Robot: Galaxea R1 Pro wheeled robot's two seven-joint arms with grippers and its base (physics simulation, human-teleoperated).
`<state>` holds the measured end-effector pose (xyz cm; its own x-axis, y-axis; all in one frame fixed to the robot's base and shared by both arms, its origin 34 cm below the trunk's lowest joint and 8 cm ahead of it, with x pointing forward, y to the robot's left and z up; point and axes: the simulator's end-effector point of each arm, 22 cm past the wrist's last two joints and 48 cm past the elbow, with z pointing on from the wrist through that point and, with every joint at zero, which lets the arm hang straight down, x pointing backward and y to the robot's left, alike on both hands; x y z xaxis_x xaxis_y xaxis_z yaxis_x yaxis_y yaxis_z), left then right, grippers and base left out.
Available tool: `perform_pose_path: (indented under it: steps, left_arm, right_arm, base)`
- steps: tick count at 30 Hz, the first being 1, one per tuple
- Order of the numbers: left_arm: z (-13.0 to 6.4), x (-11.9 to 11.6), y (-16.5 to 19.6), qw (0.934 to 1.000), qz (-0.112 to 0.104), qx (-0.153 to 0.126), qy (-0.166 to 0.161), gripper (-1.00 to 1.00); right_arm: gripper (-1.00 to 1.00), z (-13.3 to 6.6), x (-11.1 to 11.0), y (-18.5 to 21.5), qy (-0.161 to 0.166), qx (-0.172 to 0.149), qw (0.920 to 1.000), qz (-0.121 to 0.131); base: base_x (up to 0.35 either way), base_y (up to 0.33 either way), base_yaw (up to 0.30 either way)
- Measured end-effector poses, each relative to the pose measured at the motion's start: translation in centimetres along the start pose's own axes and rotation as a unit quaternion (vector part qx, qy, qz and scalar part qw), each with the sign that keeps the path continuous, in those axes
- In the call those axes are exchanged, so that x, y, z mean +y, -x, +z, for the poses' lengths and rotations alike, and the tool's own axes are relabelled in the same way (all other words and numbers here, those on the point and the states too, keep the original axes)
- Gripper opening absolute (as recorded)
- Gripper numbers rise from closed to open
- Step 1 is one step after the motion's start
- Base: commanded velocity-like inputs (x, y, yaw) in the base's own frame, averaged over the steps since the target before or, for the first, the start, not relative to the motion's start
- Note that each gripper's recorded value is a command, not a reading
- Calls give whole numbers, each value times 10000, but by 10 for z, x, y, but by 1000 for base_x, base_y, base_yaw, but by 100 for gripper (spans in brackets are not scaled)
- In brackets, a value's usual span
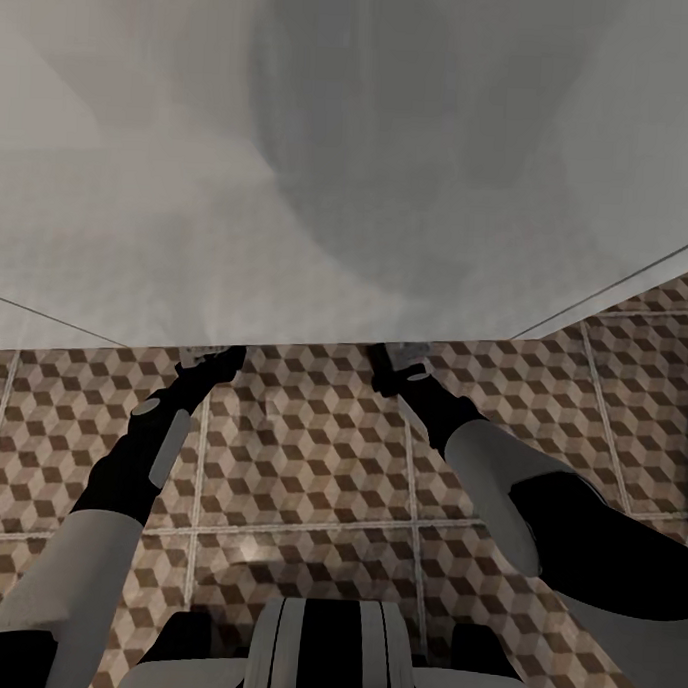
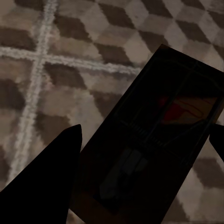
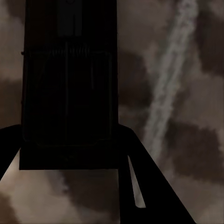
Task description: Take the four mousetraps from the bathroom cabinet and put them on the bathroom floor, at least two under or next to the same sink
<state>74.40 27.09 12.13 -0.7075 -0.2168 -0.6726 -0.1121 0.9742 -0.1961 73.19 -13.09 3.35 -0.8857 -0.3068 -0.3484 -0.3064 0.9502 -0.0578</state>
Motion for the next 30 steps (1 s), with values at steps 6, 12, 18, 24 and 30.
perform_pose_path:
  steps: [6,12,18,24,30]
  left_arm:
    - [0,0,0,10000,0,1,0,-100]
    - [0,-1,0,10000,-4,0,-2,-100]
    - [0,-1,0,10000,-6,1,-5,-100]
    - [0,-1,-2,10000,-7,11,-3,-100]
    - [0,0,-3,10000,-8,21,-1,-100]
  right_arm:
    - [-100,0,0,-1,3,6,10000,11]
    - [-100,0,0,-1,4,7,10000,13]
    - [-100,0,0,-1,4,10,10000,10]
    - [100,0,0,-1,3,8,10000,8]
    - [100,0,1,5,14,-153,9999,48]
  base:
    - [0,0,0]
    - [0,0,0]
    - [0,0,0]
    - [0,0,0]
    - [0,0,0]
